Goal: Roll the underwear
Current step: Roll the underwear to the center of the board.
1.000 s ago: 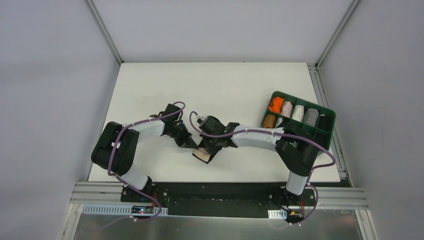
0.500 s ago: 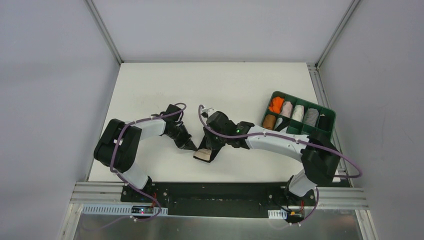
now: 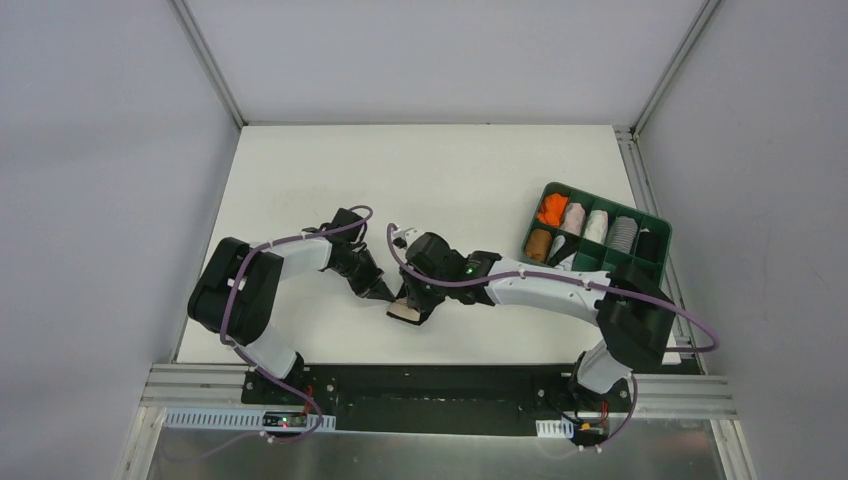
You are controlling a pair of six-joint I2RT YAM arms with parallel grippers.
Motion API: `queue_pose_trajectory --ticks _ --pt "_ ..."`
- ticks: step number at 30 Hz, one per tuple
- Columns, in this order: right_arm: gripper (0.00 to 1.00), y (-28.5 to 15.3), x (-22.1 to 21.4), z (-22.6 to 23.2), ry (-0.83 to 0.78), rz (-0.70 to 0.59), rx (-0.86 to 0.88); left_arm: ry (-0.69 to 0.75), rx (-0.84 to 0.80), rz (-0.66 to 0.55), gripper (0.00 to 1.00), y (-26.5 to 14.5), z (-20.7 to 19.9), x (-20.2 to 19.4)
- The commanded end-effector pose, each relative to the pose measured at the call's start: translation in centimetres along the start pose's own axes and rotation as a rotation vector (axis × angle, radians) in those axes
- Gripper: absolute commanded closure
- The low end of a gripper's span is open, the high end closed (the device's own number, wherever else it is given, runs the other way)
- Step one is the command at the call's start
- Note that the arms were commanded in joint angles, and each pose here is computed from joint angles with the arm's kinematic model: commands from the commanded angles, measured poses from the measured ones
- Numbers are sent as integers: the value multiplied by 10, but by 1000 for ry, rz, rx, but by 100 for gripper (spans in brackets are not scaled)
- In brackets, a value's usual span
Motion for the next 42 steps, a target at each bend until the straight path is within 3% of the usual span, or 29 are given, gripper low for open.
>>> queue_pose_trajectory --ticks 1,11,17,22,31,42 --pt "85 16 -12 -4 -4 35 1 13 51 -11 99 1 4 1" --pt "89 55 -43 -24 47 136 -68 47 -3 -24 97 -23 -12 -5" --pt "91 59 -48 -26 66 155 -63 105 19 -139 82 -64 -23 -11" --pt "92 59 -47 -26 107 162 -36 83 4 -162 74 -77 -19 -22" --pt "93 60 -41 -27 163 159 -2 17 15 -129 54 -63 6 -37" --pt "93 57 -36 -26 179 150 14 40 3 -213 55 -41 11 -39"
Point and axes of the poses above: each gripper's point midway between its finger pads, its own y axis out along the fingers, its own z axis along the line the jaws close on, x = y × z, the point moved 7 cm from there along -y, back along the fingers, and after that the axes turned 4 degrees about y, right-handed, at the moved point
